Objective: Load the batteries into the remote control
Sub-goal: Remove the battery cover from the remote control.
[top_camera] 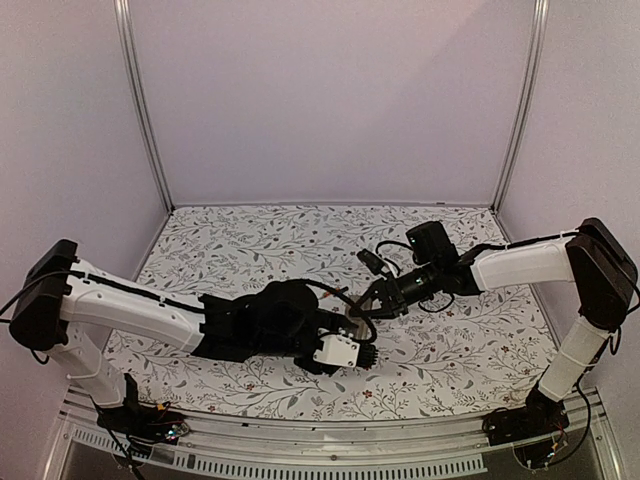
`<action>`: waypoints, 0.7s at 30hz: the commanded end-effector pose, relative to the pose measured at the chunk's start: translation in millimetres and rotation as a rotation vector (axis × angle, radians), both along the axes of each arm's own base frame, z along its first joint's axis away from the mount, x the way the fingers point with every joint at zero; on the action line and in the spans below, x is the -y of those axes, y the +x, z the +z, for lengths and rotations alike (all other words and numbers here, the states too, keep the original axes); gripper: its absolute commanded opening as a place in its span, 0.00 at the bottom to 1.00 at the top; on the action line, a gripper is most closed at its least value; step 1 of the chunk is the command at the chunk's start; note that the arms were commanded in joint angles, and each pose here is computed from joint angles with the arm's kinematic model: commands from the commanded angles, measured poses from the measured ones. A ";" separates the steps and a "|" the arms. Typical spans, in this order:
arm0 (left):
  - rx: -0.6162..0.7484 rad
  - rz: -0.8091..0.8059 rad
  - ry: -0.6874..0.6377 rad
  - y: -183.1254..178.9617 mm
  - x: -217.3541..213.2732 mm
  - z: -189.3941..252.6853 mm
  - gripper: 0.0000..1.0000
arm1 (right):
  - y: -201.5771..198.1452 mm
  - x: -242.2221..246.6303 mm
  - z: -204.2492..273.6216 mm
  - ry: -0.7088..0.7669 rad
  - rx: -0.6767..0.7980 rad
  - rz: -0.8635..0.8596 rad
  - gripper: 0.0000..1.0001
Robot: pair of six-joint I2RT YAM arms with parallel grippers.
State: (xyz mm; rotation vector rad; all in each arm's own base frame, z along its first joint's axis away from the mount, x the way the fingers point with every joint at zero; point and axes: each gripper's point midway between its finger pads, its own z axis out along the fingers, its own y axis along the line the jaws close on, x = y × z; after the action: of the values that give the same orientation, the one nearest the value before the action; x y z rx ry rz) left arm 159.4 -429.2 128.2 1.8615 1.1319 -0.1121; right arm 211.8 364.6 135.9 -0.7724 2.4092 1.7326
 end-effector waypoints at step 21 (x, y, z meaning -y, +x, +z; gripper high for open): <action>0.288 0.032 -0.135 3.0 -8.8 55.8 0.57 | 7.2 1.8 5.1 0.007 -0.058 -0.010 0.00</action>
State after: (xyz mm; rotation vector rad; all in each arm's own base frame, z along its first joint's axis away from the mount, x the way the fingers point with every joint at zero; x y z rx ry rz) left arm 155.7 -422.6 154.8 1.7883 0.9444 0.0629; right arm 220.4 363.8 144.9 -0.7336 2.4024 1.7586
